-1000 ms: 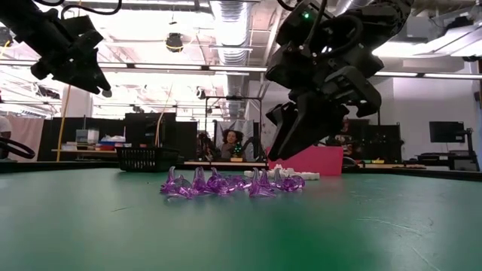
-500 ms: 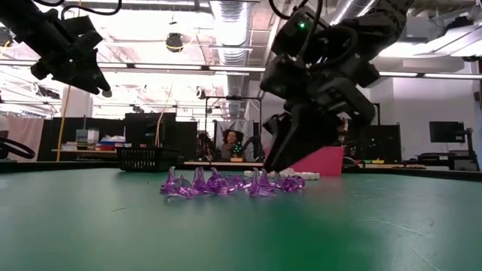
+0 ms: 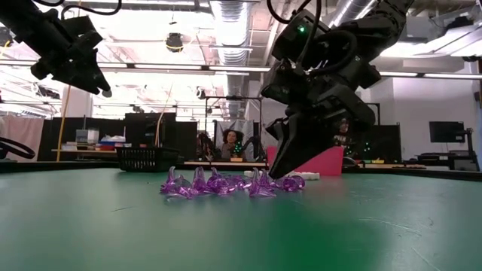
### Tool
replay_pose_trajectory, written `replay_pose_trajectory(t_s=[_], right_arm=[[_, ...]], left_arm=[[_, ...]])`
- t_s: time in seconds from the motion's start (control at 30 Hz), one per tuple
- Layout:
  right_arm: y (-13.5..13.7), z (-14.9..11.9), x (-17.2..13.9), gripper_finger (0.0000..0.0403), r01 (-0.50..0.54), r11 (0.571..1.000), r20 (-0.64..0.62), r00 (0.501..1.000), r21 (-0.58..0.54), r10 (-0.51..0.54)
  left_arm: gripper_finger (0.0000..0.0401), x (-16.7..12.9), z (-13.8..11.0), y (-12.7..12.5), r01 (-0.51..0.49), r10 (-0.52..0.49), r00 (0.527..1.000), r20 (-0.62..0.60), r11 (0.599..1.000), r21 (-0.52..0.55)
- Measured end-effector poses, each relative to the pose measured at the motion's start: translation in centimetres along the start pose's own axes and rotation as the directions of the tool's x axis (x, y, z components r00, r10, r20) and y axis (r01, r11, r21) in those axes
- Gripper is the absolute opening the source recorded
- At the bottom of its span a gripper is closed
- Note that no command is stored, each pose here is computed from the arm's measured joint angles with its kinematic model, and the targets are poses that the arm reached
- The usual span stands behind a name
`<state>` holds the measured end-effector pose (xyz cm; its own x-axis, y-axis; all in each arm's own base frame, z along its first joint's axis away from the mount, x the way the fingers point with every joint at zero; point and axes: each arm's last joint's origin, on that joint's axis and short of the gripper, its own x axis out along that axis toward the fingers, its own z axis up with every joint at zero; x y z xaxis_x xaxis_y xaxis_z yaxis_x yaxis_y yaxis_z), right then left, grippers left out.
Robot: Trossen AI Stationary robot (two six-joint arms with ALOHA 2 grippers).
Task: Sort Halloween decoration
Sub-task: Put the pink witch hat toy into the orange bin
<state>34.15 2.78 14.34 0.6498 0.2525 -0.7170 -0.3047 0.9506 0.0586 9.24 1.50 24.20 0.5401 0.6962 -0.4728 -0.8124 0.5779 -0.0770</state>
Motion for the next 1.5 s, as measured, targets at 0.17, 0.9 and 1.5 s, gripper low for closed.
replay_pose_trajectory(t_s=[0.17, 0.9, 1.5], right_arm=[[0.0, 0.0, 0.0, 0.0034, 0.0, 1.0, 0.001, 1.0, 0.0, 0.0], [2.1, 1.0, -10.0, 0.0018, 0.013, 0.95, -0.089, 0.996, 0.312, 0.016], [18.2, -3.7, -17.1, 0.0018, 0.117, 0.711, -0.419, 0.868, 0.694, 0.266]], left_arm=[[0.0183, 0.0, 0.0, 0.0, 0.0, 0.0, 1.0, 0.0, 1.0, 0.0], [0.0183, 0.0, 0.0, 0.0, 0.002, -0.002, 1.0, 0.0, 1.0, 0.007], [0.0183, 0.0, 0.0, 0.0, 0.002, -0.002, 1.0, 0.0, 1.0, 0.021]])
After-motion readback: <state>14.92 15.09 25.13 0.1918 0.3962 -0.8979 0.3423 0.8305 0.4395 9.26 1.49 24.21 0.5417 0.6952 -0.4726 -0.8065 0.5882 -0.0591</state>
